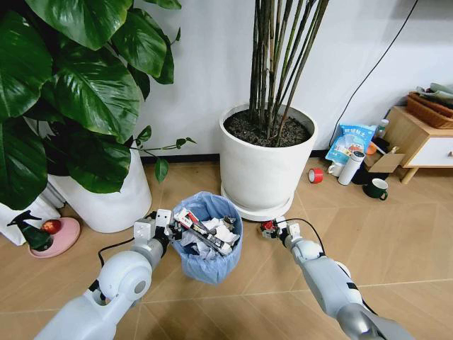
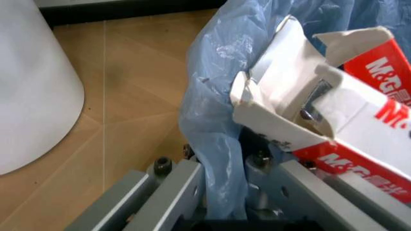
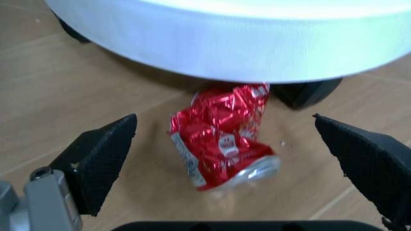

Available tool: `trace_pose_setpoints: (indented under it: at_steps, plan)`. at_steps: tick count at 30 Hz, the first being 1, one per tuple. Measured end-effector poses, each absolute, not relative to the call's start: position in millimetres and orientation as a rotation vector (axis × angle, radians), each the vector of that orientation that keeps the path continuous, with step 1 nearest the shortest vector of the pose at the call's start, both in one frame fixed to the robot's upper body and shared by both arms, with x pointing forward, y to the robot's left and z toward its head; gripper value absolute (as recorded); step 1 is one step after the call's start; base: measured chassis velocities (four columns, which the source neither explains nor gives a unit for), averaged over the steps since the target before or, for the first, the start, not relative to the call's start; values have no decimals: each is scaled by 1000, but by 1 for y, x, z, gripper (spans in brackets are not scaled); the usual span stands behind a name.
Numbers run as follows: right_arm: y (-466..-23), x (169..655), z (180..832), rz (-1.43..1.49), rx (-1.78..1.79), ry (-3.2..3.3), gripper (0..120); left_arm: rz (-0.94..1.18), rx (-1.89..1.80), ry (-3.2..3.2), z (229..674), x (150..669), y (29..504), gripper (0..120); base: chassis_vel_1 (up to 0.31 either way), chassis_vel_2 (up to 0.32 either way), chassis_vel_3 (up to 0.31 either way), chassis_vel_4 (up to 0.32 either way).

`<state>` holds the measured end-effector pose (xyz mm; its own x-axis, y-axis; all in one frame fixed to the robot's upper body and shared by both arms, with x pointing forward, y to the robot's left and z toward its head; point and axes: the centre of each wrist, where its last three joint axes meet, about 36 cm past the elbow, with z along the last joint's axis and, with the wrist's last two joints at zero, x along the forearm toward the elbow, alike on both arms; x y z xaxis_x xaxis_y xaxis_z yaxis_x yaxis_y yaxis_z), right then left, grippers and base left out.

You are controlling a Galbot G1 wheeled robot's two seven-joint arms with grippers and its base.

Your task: Pick up the trash bin and place the garbage on the floor into it.

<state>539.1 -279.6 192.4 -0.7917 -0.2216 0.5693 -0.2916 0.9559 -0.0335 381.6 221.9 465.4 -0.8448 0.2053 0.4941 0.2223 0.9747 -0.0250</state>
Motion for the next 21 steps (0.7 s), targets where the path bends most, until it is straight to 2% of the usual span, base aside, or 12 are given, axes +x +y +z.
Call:
trace_pose_setpoints:
  at_steps: [4, 7, 8, 13, 14, 16, 21]
  plan:
    - [-281, 537, 189, 154, 356, -2509, 93, -45, -302, -2609, 466, 383, 222, 0, 0, 0, 0, 0]
    - [-282, 536, 188, 151, 356, -2505, 77, -43, -302, -2608, 465, 383, 222, 0, 0, 0, 0, 0]
    - [-282, 536, 188, 151, 356, -2505, 77, -43, -302, -2608, 465, 383, 222, 0, 0, 0, 0, 0]
    - [-283, 535, 187, 150, 359, -2503, 56, -36, -306, -2607, 464, 384, 220, 0, 0, 0, 0, 0]
    - [-283, 535, 187, 150, 359, -2503, 56, -36, -306, -2607, 464, 384, 220, 0, 0, 0, 0, 0]
    - [-284, 534, 187, 150, 360, -2502, 46, -35, -307, -2608, 464, 384, 220, 0, 0, 0, 0, 0]
    - [-284, 534, 186, 150, 359, -2503, 32, -35, -309, -2608, 464, 385, 220, 0, 0, 0, 0, 0]
